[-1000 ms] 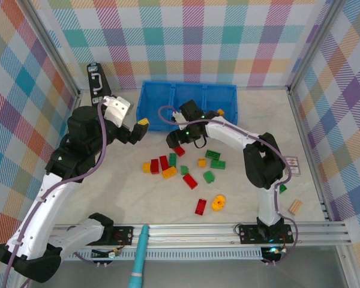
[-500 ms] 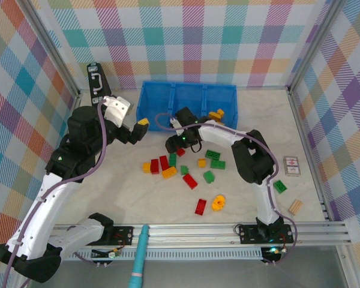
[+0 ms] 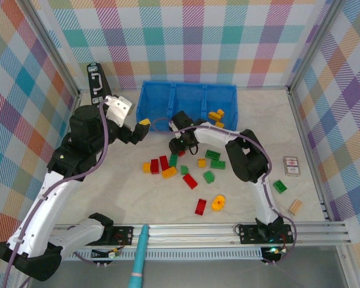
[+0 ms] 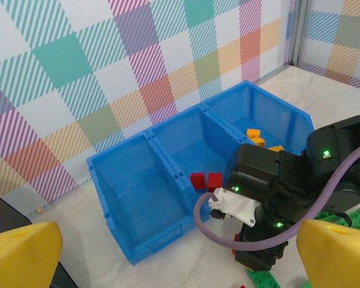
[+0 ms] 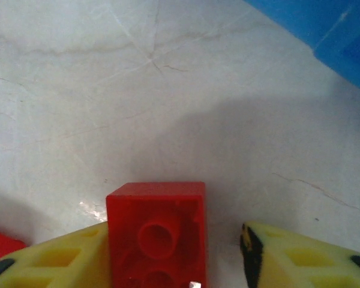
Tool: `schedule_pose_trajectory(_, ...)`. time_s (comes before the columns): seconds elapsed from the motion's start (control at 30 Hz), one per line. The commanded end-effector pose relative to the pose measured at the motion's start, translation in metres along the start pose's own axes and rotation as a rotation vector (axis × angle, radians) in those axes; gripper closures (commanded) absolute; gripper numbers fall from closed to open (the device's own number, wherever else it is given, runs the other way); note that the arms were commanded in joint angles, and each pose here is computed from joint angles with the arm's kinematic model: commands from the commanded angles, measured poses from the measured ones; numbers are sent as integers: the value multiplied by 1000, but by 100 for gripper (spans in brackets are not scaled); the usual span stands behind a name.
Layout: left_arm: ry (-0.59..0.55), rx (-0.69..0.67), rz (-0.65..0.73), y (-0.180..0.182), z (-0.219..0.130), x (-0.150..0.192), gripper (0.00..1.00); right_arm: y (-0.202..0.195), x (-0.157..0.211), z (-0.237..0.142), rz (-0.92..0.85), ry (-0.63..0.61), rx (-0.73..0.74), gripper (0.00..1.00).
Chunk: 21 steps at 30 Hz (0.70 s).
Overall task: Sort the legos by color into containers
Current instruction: Pick up the lego from the center of the table.
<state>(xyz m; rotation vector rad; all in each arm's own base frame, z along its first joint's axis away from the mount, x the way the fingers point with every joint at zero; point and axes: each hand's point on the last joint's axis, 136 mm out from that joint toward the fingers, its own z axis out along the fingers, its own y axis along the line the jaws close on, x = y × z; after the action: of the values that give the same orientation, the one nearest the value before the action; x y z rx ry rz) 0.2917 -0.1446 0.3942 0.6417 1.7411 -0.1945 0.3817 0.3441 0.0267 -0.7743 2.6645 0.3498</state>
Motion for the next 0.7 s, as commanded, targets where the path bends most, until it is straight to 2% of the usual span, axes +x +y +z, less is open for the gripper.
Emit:
schedule_pose_trajectory(0.0,-21,9,-13,0,2,-5,0,-1,6,10,-4,34,24,51)
schedule_pose_trajectory(0.17,-19,11,-15,0,2,-4,0,-9,11,9,-5,49,72,61)
schedule_pose_trajectory(0.33,-20,6,-13,1,1,-5,0,-14,16,-9,10,63,79,65)
schedule_pose_trajectory(0.5,-24,5,-10,1,-1,-5,0,-21,4,-46,36,4,68,66)
schedule_pose_trajectory(0.67,-21,-3,-7,2,0,-4,0,-30,-26,-82,31,-99,97,66)
